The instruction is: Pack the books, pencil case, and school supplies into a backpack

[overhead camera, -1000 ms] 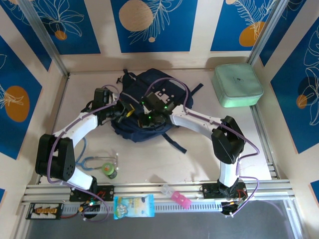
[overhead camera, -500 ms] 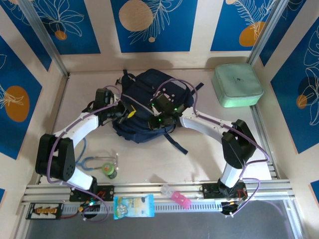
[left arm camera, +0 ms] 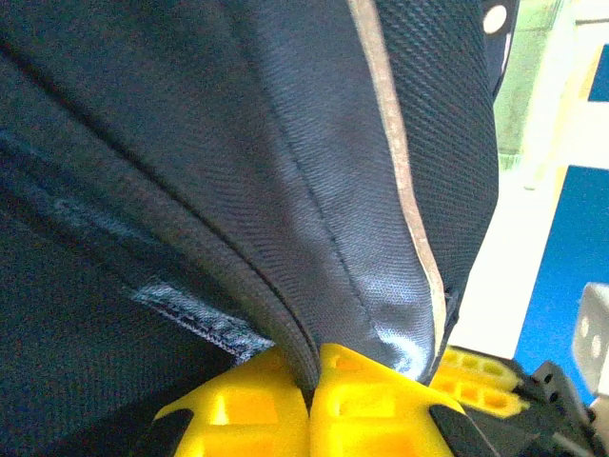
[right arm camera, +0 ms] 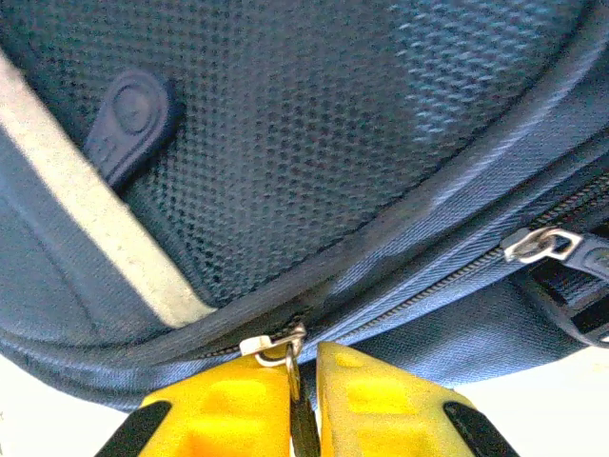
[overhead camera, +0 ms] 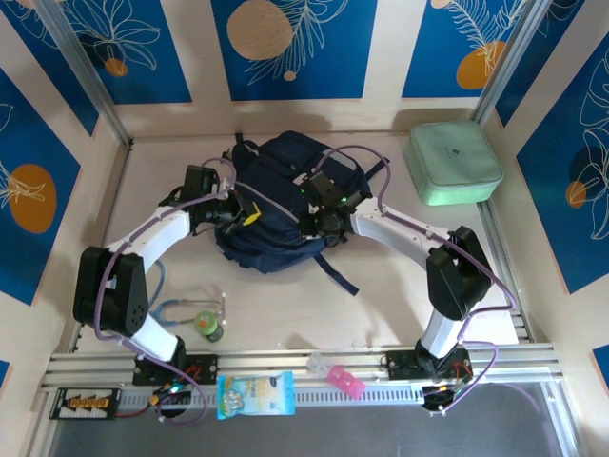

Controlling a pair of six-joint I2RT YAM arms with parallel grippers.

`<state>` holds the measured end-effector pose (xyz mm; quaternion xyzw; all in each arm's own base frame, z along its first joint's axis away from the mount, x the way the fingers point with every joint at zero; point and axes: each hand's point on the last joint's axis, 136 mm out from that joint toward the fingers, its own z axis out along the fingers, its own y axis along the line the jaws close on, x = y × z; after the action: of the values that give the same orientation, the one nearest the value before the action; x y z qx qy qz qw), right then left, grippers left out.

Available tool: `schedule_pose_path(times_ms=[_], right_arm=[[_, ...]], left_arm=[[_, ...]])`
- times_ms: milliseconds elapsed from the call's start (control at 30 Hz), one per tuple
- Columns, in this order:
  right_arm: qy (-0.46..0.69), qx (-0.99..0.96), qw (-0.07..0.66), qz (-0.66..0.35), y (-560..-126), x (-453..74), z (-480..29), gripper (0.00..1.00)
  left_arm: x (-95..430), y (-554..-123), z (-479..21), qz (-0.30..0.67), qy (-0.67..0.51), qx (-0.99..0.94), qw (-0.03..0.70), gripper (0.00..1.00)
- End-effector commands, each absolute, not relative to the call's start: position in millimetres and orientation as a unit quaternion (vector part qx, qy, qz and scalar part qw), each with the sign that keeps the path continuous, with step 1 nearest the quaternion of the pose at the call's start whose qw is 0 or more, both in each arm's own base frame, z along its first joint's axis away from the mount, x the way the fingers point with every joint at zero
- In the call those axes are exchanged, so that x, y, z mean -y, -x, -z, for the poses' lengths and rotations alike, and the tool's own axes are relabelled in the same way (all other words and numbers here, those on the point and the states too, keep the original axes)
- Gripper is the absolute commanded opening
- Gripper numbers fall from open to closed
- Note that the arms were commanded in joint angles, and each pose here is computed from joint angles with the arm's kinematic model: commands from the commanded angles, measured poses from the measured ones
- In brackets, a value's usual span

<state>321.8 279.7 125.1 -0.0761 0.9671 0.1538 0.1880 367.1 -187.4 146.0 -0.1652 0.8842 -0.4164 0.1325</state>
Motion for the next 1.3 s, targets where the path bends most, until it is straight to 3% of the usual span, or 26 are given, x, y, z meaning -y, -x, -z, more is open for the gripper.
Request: schedule_pose_path(times_ms=[0,367,467,600,700,767,833,1000,1067,1100,1267], right_arm=[[0.021,-0.973,0.193,-0.125,-339.7,-254.3,-129.9,0.14],[-0.030,-0.970,0.186,-0.157,-362.1,-250.0,-133.7,0.14],[0.043,-0.957,0.196,-0.208,-365.6,-283.5,-139.9,0.14],[0.067,-0.964,0.193,-0.171,-372.1,-296.6,-133.6,0.14],[0.062,-0.963,0.200,-0.172,-376.3,-296.4,-135.8,0.23],[0.067,-0.955,0.220,-0.186,-375.0,-295.9,-148.7,0.34],[0.076,-0.948,0.239,-0.199,-371.7,-294.2,-166.2,0.43],[0.070,-0.927,0.316,-0.190,-366.5,-267.3,-219.2,0.65],[0.051,-0.916,0.357,-0.177,-366.0,-245.5,-240.9,0.71],[0.039,-0.910,0.375,-0.170,-366.7,-234.4,-249.1,0.73],[-0.033,-0.872,0.473,-0.121,-365.9,-164.5,-278.5,0.91]], left_arm=[[174.9,-364.3,-144.4,0.386,0.122,-0.904,0.137,0.00],[186.5,-362.9,-152.9,0.425,0.097,-0.889,0.138,0.00],[181.5,-361.3,-151.2,0.413,0.103,-0.893,0.145,0.00],[170.3,-359.3,-150.5,0.388,0.120,-0.899,0.165,0.00],[169.9,-355.5,-151.9,0.395,0.124,-0.893,0.175,0.00],[167.0,-353.1,-154.9,0.386,0.120,-0.897,0.179,0.24],[161.2,-353.8,-162.8,0.369,0.115,-0.902,0.193,0.34],[128.8,-362.7,-194.6,0.284,0.118,-0.913,0.267,0.80],[111.2,-367.0,-213.4,0.246,0.118,-0.911,0.310,0.94],[102.2,-368.8,-220.9,0.225,0.119,-0.909,0.331,1.00],[46.5,-375.3,-254.0,0.093,0.127,-0.885,0.437,1.00]])
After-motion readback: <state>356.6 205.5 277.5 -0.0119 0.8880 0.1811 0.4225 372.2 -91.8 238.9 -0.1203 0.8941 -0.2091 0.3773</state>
